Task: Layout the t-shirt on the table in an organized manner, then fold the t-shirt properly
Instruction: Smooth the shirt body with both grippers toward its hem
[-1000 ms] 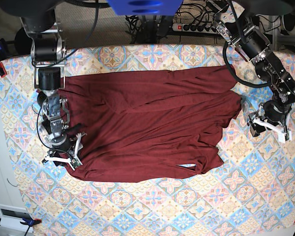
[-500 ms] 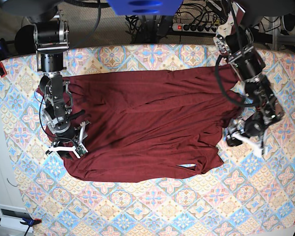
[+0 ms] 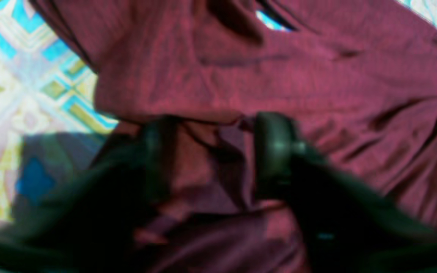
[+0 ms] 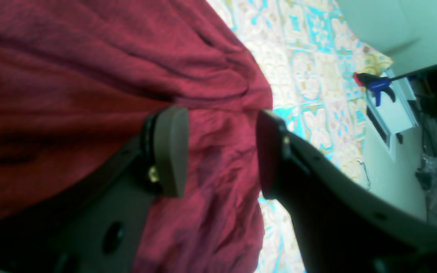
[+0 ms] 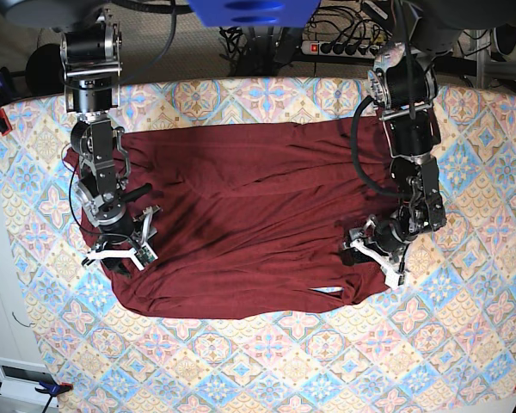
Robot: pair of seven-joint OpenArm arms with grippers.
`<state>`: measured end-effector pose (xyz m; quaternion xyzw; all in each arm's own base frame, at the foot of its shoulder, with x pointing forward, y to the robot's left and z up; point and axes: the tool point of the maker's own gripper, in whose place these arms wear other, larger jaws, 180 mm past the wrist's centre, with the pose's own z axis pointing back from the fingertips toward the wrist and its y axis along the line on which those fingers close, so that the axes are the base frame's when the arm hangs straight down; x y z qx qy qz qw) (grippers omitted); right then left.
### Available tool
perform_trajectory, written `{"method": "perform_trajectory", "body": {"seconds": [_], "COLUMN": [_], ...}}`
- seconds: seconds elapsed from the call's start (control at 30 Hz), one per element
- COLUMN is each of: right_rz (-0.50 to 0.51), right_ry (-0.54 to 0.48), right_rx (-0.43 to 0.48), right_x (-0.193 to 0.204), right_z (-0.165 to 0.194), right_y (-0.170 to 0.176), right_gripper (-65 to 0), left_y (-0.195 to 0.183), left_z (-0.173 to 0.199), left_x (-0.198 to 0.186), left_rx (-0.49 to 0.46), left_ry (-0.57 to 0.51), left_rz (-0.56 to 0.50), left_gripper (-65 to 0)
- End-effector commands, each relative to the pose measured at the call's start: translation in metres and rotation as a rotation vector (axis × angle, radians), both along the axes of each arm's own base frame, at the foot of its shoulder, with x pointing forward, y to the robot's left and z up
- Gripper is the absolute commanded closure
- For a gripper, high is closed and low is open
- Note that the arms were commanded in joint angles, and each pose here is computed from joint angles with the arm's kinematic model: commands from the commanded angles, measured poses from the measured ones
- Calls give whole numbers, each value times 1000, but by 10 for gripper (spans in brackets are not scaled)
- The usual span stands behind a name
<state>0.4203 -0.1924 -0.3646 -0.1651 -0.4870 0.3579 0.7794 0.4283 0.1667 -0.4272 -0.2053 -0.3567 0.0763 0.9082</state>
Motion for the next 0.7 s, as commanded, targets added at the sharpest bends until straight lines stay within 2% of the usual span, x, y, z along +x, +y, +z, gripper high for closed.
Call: {"method": "perform_trajectory", "body": {"seconds": [0.0,0.07,0.1,0.23,0.4,0.5,0.67], "right_rz": [2,2,2,2,2,3,2], "right_ry": [-64,-64,-63,-63,-53,-51,-50], "right_rx": [-1,-1,-1,-1,0,2,2], "right_x": [12,12,12,12,11,10,10], "right_z": [22,22,22,22,18,17,16], "right_y": [-3,-3,-3,-3,-3,-2,-2], "right_gripper": [-278,-278,-278,-278,-278,-278,-278], "left_y": [2,7,17,63,107,123,127], "left_z": [3,6,7,14,30,38,54], "left_x": [3,7,7,11,14,16,28], "left_rx": [11,14,27,87,155,181,183], "left_ry": [6,-27,-36,-56,-103,-124,-156], "left_rz": [-9,14,30,157,221,237,242], "left_gripper": [-136,-15,0,0,0,0,0]}}
